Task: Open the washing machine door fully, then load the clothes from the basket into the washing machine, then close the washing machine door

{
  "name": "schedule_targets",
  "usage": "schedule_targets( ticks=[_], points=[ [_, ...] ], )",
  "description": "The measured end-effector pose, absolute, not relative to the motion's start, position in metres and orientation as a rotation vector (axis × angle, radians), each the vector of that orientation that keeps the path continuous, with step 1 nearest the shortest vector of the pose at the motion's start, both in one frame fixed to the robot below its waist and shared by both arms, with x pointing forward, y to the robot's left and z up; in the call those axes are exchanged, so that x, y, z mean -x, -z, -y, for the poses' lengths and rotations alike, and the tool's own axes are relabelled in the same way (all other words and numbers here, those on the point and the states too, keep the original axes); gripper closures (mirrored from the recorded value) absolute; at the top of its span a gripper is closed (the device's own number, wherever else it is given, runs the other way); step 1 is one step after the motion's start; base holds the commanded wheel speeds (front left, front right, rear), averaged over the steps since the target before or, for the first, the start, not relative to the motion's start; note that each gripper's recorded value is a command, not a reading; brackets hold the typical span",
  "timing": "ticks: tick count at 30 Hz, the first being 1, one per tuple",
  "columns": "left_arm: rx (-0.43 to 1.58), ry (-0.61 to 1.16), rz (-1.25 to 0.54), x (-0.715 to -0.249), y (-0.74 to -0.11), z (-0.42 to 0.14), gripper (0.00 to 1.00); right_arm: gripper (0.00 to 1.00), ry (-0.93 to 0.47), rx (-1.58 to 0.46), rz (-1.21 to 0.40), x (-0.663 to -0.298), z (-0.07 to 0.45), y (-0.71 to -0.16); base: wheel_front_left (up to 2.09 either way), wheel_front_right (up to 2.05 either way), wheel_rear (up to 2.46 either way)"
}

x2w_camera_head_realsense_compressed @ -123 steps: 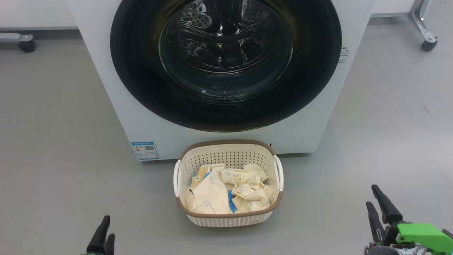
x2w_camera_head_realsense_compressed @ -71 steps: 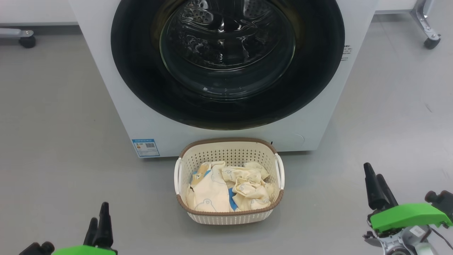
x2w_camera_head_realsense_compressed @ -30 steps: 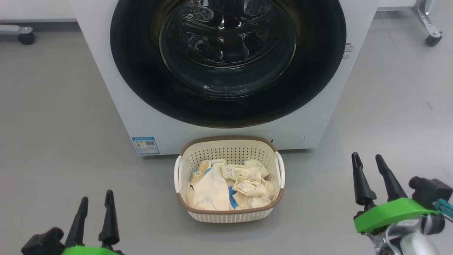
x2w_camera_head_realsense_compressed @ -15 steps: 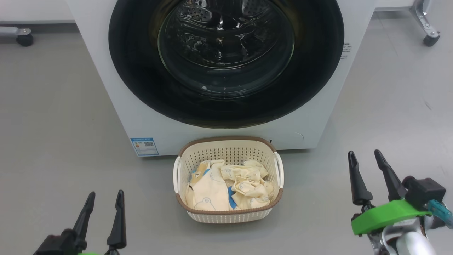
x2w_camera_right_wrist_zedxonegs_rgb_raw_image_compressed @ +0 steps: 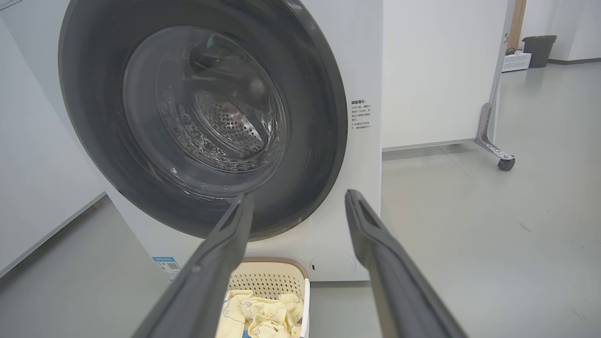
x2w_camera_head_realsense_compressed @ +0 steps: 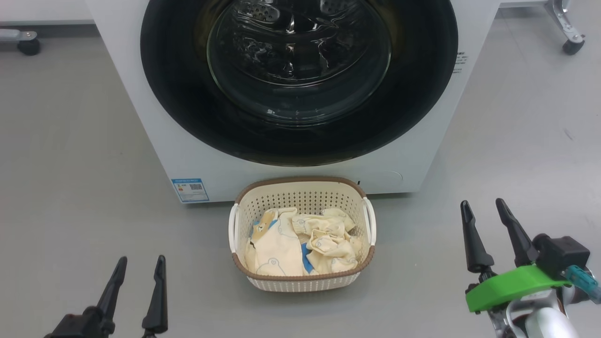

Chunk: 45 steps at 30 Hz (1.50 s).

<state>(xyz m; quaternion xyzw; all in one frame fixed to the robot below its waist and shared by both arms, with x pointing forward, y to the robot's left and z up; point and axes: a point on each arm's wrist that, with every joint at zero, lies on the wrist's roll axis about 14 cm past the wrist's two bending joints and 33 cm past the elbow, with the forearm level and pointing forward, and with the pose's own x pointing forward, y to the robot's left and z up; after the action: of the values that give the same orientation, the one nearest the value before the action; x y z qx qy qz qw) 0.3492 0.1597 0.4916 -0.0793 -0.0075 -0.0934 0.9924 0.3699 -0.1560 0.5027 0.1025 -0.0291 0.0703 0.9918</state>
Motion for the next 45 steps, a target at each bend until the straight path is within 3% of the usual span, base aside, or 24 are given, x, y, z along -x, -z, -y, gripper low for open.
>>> schedule_targets(
  ticks=[45],
  points=[
    [0.175,0.175,0.035,-0.3481,-0.4976,-0.1618,0.0,0.0,-0.148,-0.206,0.067,-0.3696,0.154,-0.5058,0.03,0.04,-0.07]
  ],
)
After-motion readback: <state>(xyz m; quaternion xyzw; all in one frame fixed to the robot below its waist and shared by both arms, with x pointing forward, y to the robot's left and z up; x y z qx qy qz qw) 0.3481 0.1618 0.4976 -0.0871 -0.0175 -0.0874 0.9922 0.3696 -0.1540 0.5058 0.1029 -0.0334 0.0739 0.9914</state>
